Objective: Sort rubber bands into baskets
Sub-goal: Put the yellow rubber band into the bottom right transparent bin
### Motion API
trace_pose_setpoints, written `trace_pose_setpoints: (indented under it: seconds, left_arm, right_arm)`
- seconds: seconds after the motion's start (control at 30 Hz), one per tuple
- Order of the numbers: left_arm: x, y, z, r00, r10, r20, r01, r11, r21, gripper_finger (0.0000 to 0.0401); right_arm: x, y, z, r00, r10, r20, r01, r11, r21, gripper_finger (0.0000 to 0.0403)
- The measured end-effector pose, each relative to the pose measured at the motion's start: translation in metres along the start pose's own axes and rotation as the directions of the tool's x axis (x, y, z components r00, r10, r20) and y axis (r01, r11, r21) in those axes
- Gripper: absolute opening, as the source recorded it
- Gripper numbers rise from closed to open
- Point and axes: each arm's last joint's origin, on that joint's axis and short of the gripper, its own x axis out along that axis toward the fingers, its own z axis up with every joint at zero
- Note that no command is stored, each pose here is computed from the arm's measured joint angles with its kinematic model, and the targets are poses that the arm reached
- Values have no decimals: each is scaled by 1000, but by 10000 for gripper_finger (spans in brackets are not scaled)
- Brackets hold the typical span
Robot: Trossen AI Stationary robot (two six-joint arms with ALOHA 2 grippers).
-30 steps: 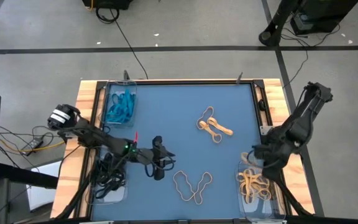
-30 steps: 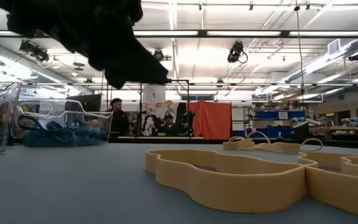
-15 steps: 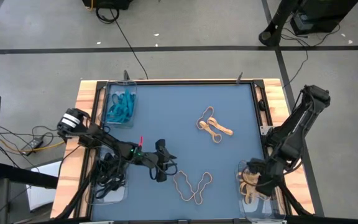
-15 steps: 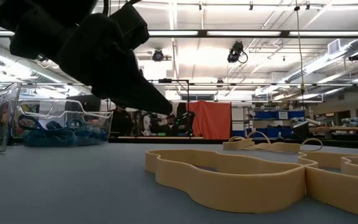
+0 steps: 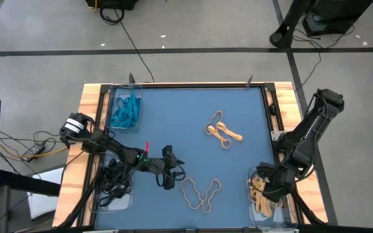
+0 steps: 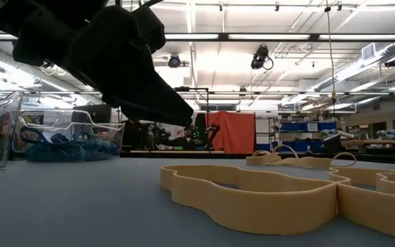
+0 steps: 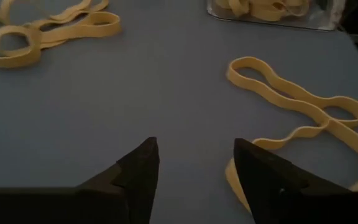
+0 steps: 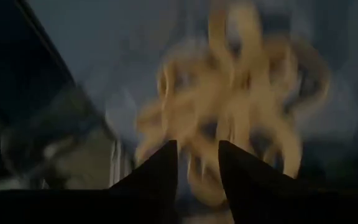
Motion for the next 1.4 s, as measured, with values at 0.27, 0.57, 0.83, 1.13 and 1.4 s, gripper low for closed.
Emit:
trace_pose_setpoints:
  seconds: [0.27, 0.57, 0.83, 1.13, 1.4]
  left_arm:
    - [0, -8, -6, 997, -64, -32, 63, 997, -34, 212]
    - [18, -21, -29, 994, -64, -90, 62, 998, -29, 211]
    - [30, -24, -36, 991, -33, -133, 30, 999, -25, 194]
    - [31, -24, -35, 990, -22, -140, 19, 1000, -21, 26]
    - [26, -24, -23, 997, 39, -67, -37, 999, 37, 10]
  right_arm:
    - [-1, 1, 7, 961, 11, 277, 9, 997, -70, 124]
    - [-3, 4, 11, 911, 52, 409, -28, 998, -65, 124]
    - [-1, 6, 13, 834, 47, 549, -48, 999, -13, 124]
    - [13, 15, 21, 699, 27, 715, 66, 993, -102, 124]
    - [35, 42, 35, 422, 94, 902, 308, 920, -240, 124]
